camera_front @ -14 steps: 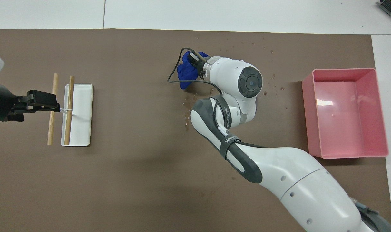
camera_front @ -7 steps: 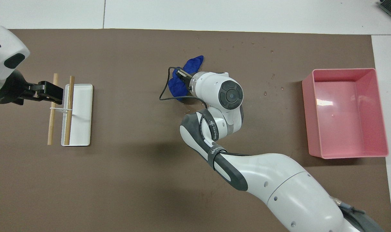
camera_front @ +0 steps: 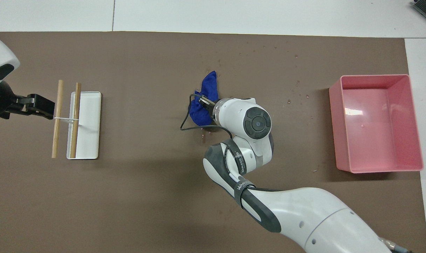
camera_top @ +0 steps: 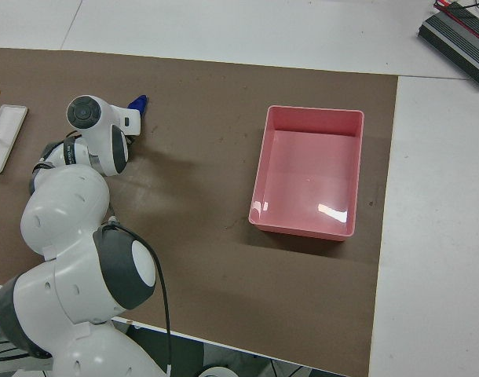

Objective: Wipe water with towel using both arms

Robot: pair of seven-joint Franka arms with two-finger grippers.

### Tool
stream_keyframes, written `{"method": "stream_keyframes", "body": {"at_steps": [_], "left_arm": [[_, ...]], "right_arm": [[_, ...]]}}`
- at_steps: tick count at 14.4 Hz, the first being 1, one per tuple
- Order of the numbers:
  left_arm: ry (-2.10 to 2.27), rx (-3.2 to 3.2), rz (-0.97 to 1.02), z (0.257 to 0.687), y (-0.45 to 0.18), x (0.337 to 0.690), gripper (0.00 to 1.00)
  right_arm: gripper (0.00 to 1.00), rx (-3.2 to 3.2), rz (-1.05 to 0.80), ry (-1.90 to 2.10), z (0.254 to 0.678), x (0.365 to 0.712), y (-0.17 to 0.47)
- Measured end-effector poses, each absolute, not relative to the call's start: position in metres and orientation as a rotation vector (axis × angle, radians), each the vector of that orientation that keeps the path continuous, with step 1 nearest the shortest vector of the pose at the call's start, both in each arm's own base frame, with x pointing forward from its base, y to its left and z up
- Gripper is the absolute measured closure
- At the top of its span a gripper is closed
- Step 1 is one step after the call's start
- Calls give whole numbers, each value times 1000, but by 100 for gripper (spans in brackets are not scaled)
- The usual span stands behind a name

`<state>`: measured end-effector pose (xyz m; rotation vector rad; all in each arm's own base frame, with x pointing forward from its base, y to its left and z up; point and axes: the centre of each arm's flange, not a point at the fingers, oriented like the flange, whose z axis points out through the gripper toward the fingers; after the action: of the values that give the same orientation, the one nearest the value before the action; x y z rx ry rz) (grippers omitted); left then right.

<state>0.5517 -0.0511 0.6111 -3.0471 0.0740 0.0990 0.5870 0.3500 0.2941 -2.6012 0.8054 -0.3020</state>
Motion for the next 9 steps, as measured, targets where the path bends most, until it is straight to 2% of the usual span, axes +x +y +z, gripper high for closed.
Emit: {"method": "stream_keyframes", "body": {"at_steps": [3,9], "left_arm": [[82,-3042,119,606,-53,538,0],[67,-3061,-18,613,-47,547,0]], "right_arm": [[88,-2632,-276,811,296,562,336],[88,-2748,-279,623,290,524,303]]}}
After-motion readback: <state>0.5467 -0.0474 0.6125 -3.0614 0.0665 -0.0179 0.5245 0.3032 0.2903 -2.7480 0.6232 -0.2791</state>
